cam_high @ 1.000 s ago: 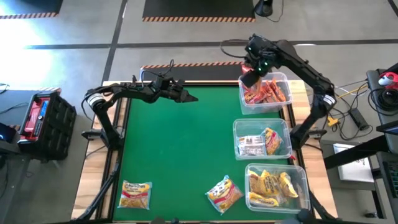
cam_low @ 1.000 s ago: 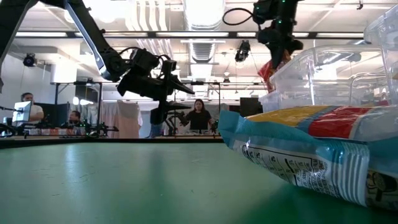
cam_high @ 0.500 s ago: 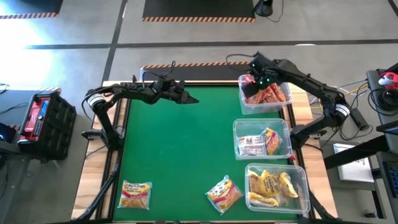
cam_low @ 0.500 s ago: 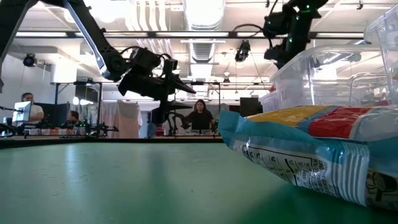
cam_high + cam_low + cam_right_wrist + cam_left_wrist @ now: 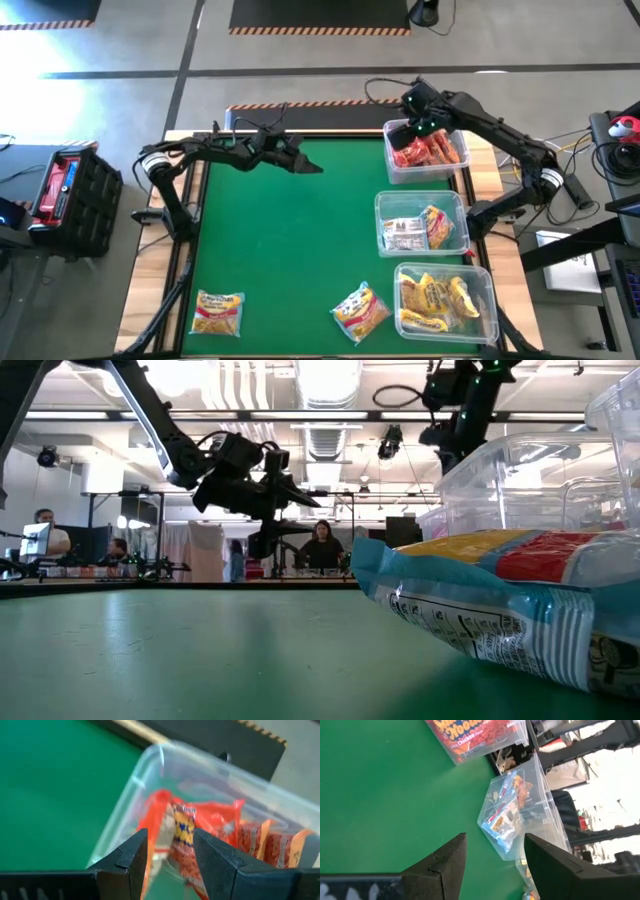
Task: Sort Maruchan noodles
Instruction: Move the right blue noodle pack to the center of the table
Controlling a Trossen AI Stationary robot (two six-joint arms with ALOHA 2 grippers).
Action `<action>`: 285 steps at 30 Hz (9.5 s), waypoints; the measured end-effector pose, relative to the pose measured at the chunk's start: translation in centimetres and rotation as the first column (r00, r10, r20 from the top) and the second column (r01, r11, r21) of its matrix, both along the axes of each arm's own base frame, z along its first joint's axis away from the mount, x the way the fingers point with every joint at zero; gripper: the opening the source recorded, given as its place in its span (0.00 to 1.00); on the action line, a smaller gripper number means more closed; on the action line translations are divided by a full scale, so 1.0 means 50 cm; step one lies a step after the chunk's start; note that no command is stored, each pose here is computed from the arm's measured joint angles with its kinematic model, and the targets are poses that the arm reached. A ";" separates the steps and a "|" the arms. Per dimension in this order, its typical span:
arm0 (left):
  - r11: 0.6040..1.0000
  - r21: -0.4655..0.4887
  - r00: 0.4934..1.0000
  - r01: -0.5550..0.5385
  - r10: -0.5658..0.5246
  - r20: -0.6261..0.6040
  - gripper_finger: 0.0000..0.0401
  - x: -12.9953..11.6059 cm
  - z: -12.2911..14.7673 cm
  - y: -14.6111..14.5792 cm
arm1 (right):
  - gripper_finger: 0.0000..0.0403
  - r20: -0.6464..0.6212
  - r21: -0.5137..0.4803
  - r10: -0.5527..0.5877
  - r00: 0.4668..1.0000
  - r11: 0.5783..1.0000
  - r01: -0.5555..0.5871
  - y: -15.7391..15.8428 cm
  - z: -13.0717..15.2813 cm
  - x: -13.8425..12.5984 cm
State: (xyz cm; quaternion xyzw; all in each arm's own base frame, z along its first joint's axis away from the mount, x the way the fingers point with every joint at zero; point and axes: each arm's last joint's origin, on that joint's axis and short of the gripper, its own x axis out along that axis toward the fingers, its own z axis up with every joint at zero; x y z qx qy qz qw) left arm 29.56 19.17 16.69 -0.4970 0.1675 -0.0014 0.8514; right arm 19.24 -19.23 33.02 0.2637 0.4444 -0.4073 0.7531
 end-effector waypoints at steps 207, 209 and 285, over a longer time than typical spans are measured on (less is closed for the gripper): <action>0.967 -0.011 0.961 -0.254 0.252 -0.113 0.45 -0.006 0.129 -1.036 | 0.29 0.345 0.330 0.728 0.592 0.497 -0.803 0.840 -0.332 0.232; 0.967 -0.011 0.961 -0.254 0.252 -0.113 0.45 -0.006 0.129 -1.036 | 0.29 0.328 0.328 0.737 0.591 0.498 -0.803 0.843 -0.347 0.238; 0.621 0.626 0.681 -0.472 0.708 -0.189 0.45 -0.141 0.167 -0.828 | 0.29 0.120 -0.171 0.747 0.654 0.664 -0.727 0.393 -0.294 0.466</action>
